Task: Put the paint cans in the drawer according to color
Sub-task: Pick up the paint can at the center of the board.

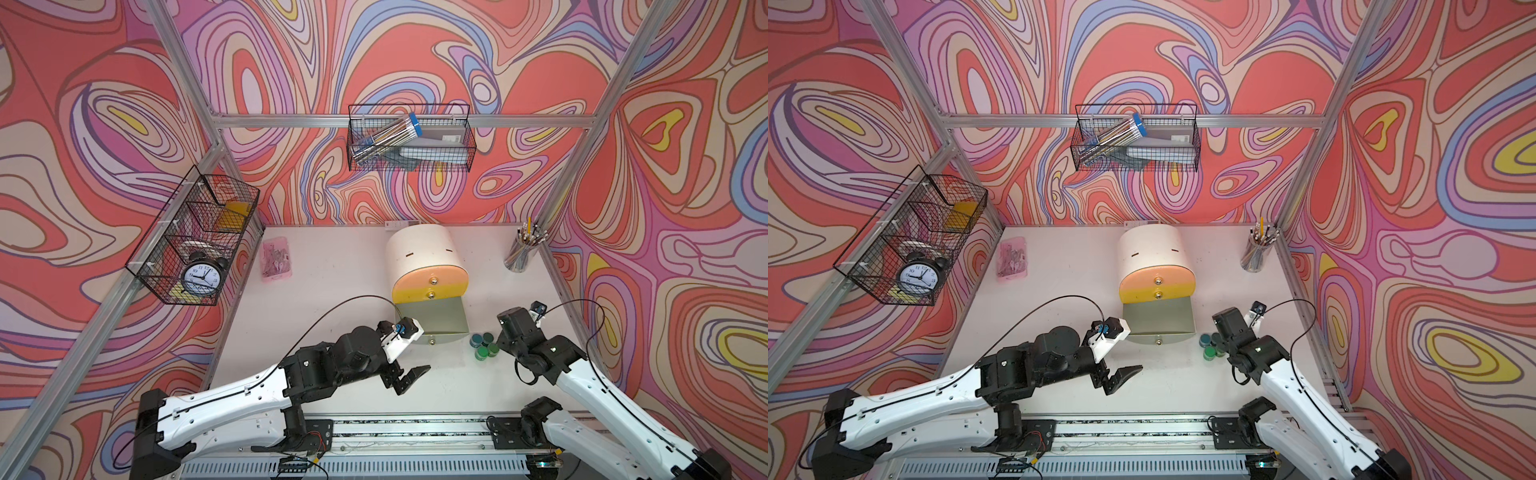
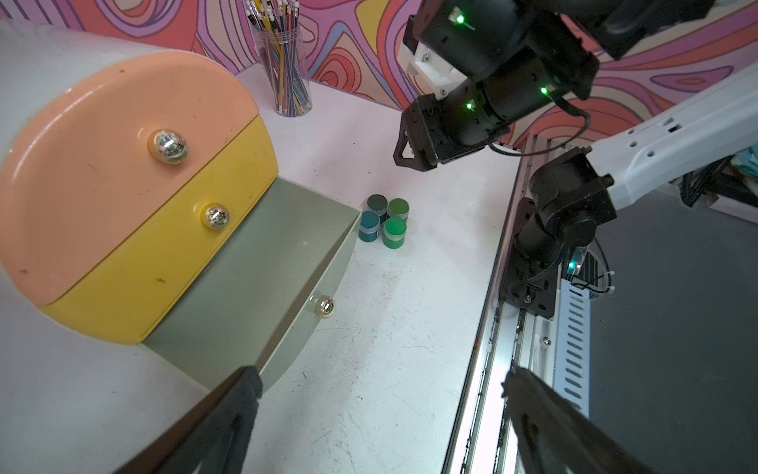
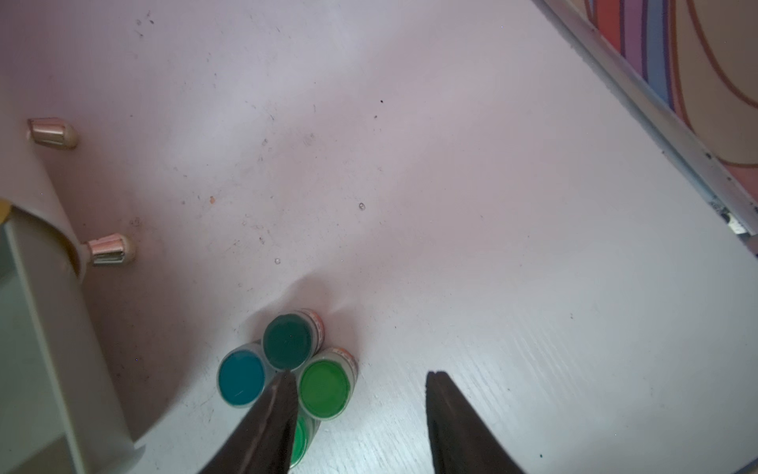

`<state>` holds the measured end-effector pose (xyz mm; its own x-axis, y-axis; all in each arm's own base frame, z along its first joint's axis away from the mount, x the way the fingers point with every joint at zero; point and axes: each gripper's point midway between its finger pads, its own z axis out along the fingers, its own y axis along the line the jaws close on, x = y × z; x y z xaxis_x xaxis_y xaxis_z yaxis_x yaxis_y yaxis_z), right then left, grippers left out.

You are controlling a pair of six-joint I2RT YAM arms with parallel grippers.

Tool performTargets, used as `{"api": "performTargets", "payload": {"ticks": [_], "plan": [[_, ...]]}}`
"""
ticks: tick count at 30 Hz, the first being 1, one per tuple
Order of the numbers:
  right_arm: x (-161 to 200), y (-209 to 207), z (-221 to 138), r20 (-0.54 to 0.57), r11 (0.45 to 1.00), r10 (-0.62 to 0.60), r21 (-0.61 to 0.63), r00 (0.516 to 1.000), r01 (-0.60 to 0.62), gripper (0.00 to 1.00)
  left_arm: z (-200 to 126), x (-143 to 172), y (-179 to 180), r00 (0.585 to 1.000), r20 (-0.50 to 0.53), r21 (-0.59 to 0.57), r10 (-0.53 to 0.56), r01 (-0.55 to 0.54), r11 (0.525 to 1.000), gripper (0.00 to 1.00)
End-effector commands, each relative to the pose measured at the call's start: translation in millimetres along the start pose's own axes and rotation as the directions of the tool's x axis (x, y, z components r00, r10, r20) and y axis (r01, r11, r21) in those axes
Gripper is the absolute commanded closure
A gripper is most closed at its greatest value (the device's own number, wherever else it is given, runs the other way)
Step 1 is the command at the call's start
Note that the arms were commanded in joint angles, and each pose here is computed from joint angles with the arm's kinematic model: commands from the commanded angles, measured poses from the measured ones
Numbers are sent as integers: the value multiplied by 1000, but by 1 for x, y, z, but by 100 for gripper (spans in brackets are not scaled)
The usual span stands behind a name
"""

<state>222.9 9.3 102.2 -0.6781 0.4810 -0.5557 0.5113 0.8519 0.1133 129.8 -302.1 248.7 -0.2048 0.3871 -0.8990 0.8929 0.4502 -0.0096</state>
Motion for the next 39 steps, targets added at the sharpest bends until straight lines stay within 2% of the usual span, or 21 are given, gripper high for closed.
{"api": "performTargets", "payload": {"ticks": [1, 5, 10, 16, 24, 34, 39], "plan": [[9, 28, 18, -146, 990, -60, -138, 988, 40, 49, -15, 0, 13, 994, -41, -95, 99, -102, 990, 1], [16, 28, 25, -189, 991, -73, -124, 979, 51, 49, -22, 12, 11, 972, -91, -57, 218, -224, 973, 1], [34, 24, 32, -270, 994, -77, -97, 960, 52, 49, -29, 18, 1, 939, -40, 5, 342, -342, 940, 1], [47, 22, 39, -337, 995, -83, -72, 938, 62, 51, -30, 24, 13, 938, -23, -67, 346, -347, 936, 1], [55, 20, 44, -378, 996, -87, -61, 922, 69, 61, -32, 26, 11, 942, -7, -60, 337, -336, 940, 1], [74, 23, 43, -428, 988, -149, -29, 891, 152, 58, -29, 28, 8, 946, -6, -43, 324, -324, 945, 1], [75, 20, 42, -417, 988, -142, -4, 898, 154, 60, -30, 28, 8, 946, -2, -45, 325, -325, 945, 1]]}}
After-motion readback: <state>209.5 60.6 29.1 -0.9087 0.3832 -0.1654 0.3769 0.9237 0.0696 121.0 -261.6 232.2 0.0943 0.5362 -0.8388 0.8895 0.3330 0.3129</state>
